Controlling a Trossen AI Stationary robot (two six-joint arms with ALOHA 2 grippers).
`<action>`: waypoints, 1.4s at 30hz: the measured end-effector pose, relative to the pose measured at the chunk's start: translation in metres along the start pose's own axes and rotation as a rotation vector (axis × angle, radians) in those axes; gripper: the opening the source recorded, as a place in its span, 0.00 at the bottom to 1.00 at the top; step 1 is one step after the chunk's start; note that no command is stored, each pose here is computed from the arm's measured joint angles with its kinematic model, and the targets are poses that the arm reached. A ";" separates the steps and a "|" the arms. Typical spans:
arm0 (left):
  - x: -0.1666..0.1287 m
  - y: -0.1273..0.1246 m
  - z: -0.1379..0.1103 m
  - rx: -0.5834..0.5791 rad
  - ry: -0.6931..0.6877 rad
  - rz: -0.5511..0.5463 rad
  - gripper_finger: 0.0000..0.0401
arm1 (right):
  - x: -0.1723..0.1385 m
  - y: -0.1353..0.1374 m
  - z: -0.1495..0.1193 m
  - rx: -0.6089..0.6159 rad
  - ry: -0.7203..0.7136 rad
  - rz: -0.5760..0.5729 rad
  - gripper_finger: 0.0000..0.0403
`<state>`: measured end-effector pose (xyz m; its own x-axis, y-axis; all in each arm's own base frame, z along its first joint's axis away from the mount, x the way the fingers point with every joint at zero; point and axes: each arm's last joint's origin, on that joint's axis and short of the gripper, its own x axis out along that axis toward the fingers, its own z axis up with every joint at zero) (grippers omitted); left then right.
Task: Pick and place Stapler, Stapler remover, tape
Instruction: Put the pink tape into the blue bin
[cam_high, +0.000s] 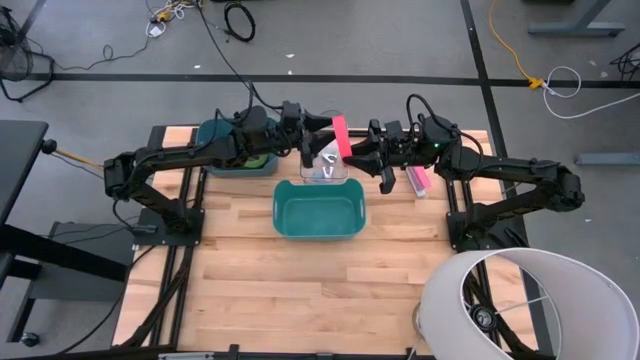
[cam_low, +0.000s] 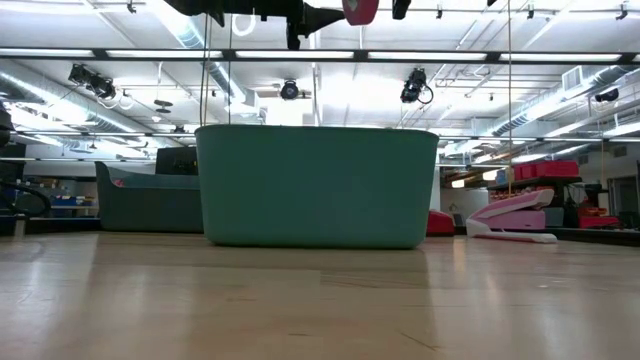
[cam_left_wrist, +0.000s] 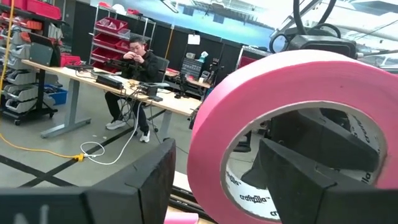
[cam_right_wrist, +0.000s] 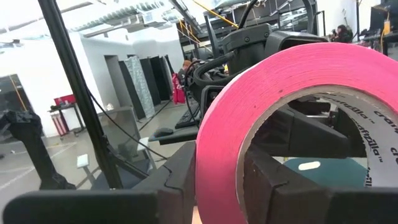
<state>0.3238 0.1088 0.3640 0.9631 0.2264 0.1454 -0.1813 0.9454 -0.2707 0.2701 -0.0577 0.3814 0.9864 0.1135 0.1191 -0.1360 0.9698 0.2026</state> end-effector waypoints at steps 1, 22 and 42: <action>0.000 0.000 0.000 0.000 0.000 0.000 0.58 | 0.000 0.000 0.000 0.004 0.001 0.003 0.24; 0.000 -0.007 -0.001 -0.002 -0.002 -0.032 0.58 | 0.001 0.000 0.001 -0.002 -0.015 0.030 0.24; 0.001 -0.009 -0.002 0.028 -0.005 -0.011 0.58 | 0.017 -0.008 -0.010 0.032 -0.032 0.063 0.24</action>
<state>0.3262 0.1003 0.3649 0.9640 0.2174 0.1532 -0.1766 0.9540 -0.2423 0.2889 -0.0610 0.3727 0.9724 0.1662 0.1639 -0.2008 0.9535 0.2248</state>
